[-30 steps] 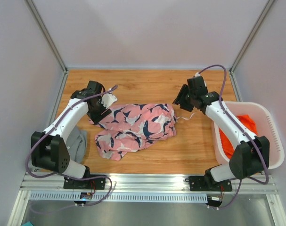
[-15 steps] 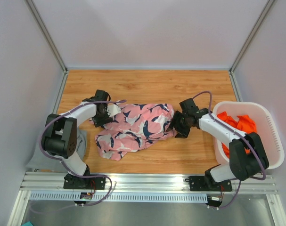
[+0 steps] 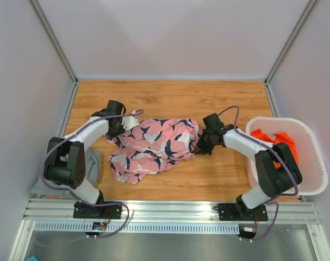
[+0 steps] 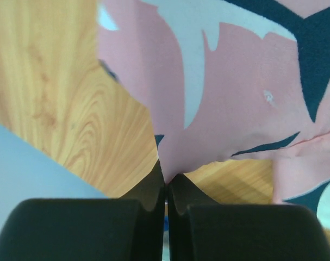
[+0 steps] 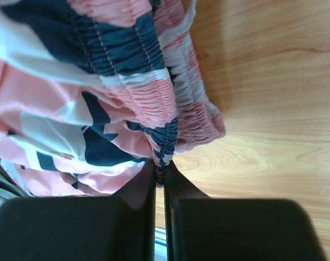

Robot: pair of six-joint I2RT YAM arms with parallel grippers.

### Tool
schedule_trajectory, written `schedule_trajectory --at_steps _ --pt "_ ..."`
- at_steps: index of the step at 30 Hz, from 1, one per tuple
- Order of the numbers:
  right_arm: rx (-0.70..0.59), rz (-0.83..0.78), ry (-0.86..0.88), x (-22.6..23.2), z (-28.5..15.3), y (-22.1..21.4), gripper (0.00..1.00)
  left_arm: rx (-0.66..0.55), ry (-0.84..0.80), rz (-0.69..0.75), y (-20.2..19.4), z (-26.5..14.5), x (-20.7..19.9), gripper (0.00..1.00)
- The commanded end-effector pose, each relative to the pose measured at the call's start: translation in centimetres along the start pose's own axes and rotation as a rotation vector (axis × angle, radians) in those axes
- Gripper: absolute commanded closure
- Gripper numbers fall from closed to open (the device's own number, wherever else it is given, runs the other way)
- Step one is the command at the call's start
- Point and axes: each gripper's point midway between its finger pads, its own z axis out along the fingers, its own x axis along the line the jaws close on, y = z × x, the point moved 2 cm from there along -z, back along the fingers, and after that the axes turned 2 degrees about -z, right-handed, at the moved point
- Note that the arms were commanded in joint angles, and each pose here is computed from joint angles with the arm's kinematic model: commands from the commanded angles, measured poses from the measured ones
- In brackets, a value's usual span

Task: Fold and stack the mixed laundry pile
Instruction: Flatten out the shorts at the center of the board.

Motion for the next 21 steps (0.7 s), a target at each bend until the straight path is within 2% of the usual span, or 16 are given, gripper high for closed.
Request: schedule_trajectory --at_steps 1,7,9,10,12,13,18,21 --pt "-0.099 -0.038 0.068 2.7 -2.6 2.0 1.00 -0.082 0.074 -0.065 1.3 -4.5 2.1 1.00" --pt "-0.243 -0.168 0.049 3.8 -10.7 3.2 1.00 -0.096 0.176 -0.127 0.7 -11.6 4.9 1.00" --pt "-0.357 -0.258 0.090 5.5 -15.5 4.5 1.00 -0.123 0.235 -0.156 0.4 -15.6 6.4 1.00" --pt "-0.368 -0.290 0.087 5.6 -17.1 4.3 1.00 -0.160 0.280 -0.174 0.6 -18.1 7.5 1.00" --pt "-0.455 -0.387 0.168 7.3 -21.9 4.5 1.00 -0.184 0.307 -0.192 -0.2 -21.4 7.3 1.00" --pt "-0.461 -0.411 0.178 7.2 -23.2 4.0 1.00 -0.232 0.358 -0.211 -0.4 -24.3 7.9 1.00" --pt "-0.571 -0.556 0.350 8.5 -31.7 1.4 1.00 -0.316 0.440 -0.255 -2.6 -31.1 6.9 1.00" --pt "-0.659 -0.575 0.435 8.9 -35.8 0.5 1.00 -0.386 0.529 -0.275 -3.8 -35.0 6.7 1.00"
